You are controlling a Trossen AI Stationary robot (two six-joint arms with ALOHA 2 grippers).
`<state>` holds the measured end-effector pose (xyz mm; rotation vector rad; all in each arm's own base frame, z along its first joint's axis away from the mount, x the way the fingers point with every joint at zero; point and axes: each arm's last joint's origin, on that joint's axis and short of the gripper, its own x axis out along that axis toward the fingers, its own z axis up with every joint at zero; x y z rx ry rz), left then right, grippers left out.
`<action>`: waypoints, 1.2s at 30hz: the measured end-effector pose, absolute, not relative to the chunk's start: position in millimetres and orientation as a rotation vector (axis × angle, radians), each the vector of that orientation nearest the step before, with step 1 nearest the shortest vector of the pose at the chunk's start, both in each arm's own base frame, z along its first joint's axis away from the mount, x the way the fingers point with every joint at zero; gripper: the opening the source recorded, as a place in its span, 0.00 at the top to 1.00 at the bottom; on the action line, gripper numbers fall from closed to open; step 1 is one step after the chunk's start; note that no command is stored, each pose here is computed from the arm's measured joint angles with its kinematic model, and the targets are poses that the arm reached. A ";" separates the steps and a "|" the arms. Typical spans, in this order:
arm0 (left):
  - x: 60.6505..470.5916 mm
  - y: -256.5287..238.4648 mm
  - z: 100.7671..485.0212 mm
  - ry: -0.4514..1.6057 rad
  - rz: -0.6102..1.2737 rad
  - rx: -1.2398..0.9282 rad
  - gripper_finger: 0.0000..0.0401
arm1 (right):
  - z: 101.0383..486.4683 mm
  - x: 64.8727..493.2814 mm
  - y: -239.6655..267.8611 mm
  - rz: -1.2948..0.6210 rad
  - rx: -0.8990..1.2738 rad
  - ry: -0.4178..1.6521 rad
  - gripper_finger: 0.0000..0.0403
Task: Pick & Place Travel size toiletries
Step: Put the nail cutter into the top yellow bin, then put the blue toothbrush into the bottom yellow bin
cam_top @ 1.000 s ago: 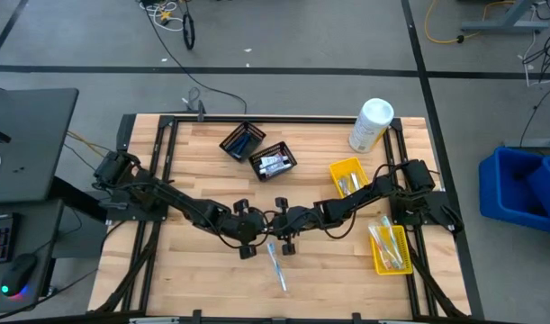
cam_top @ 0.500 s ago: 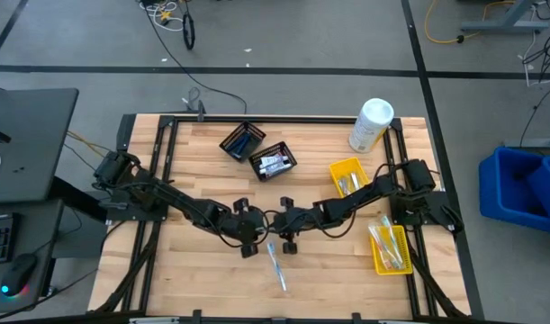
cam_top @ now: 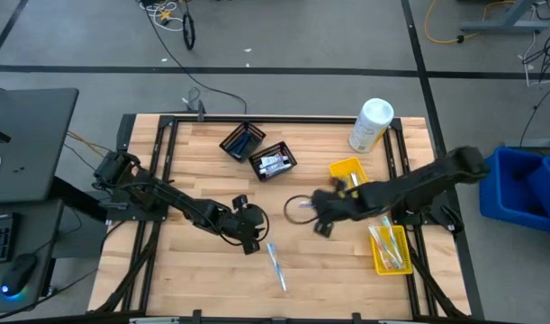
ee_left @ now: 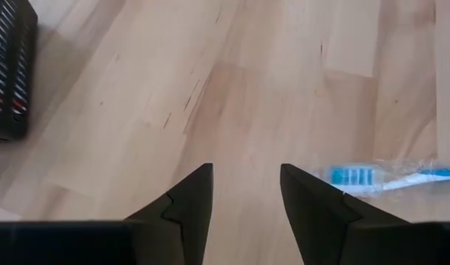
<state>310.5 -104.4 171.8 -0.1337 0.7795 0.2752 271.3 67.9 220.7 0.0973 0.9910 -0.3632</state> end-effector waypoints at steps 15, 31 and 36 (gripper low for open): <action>310.5 -104.5 171.8 0.782 0.266 -0.120 0.58 | 230.2 186.7 25.1 -1.156 0.303 0.972 0.83; 310.3 -104.5 171.5 0.784 0.266 -0.124 0.58 | 157.5 175.3 6.9 -1.162 0.403 0.958 0.71; 310.3 -104.6 171.5 0.783 0.267 -0.124 0.58 | 162.1 182.3 7.0 -1.117 0.366 0.938 0.61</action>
